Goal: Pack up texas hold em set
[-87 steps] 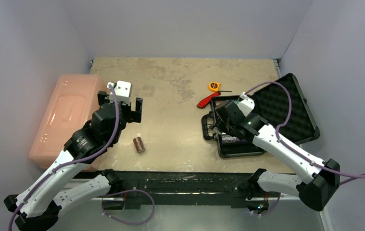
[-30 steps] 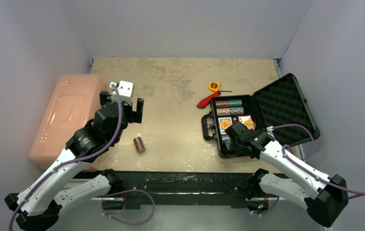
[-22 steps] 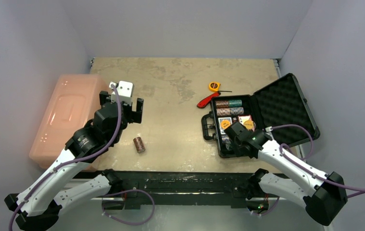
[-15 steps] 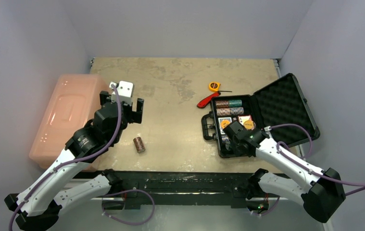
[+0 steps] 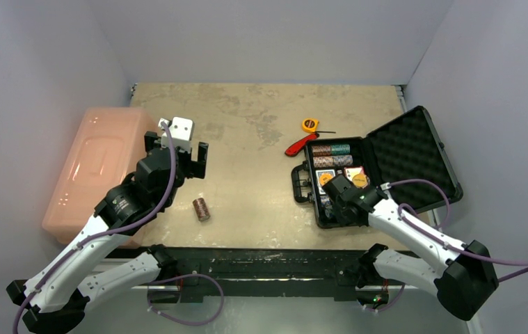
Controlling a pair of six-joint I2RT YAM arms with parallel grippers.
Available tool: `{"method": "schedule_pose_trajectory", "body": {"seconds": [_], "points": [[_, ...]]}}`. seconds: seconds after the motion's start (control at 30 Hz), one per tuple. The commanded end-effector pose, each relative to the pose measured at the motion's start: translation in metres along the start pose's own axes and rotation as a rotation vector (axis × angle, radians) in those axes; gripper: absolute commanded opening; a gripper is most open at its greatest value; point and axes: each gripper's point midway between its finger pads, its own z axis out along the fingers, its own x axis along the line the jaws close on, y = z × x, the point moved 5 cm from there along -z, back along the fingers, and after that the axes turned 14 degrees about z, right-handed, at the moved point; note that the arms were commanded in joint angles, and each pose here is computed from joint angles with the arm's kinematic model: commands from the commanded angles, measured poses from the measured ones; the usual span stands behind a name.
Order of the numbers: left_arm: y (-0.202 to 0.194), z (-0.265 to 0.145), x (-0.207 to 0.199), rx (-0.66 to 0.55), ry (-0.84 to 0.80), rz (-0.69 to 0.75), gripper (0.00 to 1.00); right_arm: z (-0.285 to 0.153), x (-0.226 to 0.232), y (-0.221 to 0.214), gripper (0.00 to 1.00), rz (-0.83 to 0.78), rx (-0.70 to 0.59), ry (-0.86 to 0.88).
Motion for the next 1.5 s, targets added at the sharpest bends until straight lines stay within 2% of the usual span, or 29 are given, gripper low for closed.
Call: {"method": "schedule_pose_trajectory", "body": {"seconds": [0.0, 0.2, 0.4, 0.47, 0.77, 1.0, 1.2, 1.37, 1.47], "points": [[0.012, -0.004, 0.007, -0.035, 0.009, -0.027, 0.87, -0.001, 0.008, 0.001, 0.0, 0.031, -0.004, 0.037], [0.012, -0.004, 0.006, -0.034, 0.007, -0.027, 0.87, -0.001, 0.01, 0.0, 0.03, 0.015, -0.006, 0.032], [0.012, -0.004, 0.006, -0.033, 0.005, -0.026, 0.87, -0.002, 0.011, -0.001, 0.13, 0.003, 0.0, 0.038], [0.012, -0.004, 0.006, -0.033, 0.005, -0.026, 0.87, -0.003, 0.013, 0.0, 0.18, 0.002, -0.002, 0.045], [0.013, -0.005, 0.006, -0.037, -0.001, -0.027, 0.87, -0.01, 0.022, 0.002, 0.53, -0.016, -0.006, 0.085], [0.013, -0.005, 0.006, -0.038, -0.001, -0.029, 0.87, -0.018, 0.028, 0.005, 0.71, -0.028, 0.005, 0.136], [0.013, -0.005, 0.006, -0.036, -0.003, -0.027, 0.87, -0.025, 0.037, 0.019, 0.7, -0.079, -0.06, 0.227], [0.013, -0.005, 0.006, -0.037, -0.005, -0.025, 0.87, -0.019, 0.036, 0.045, 0.58, -0.17, -0.237, 0.309], [0.013, -0.005, 0.005, -0.035, -0.007, -0.024, 0.87, -0.016, 0.031, 0.053, 0.51, -0.2, -0.278, 0.341]]}}
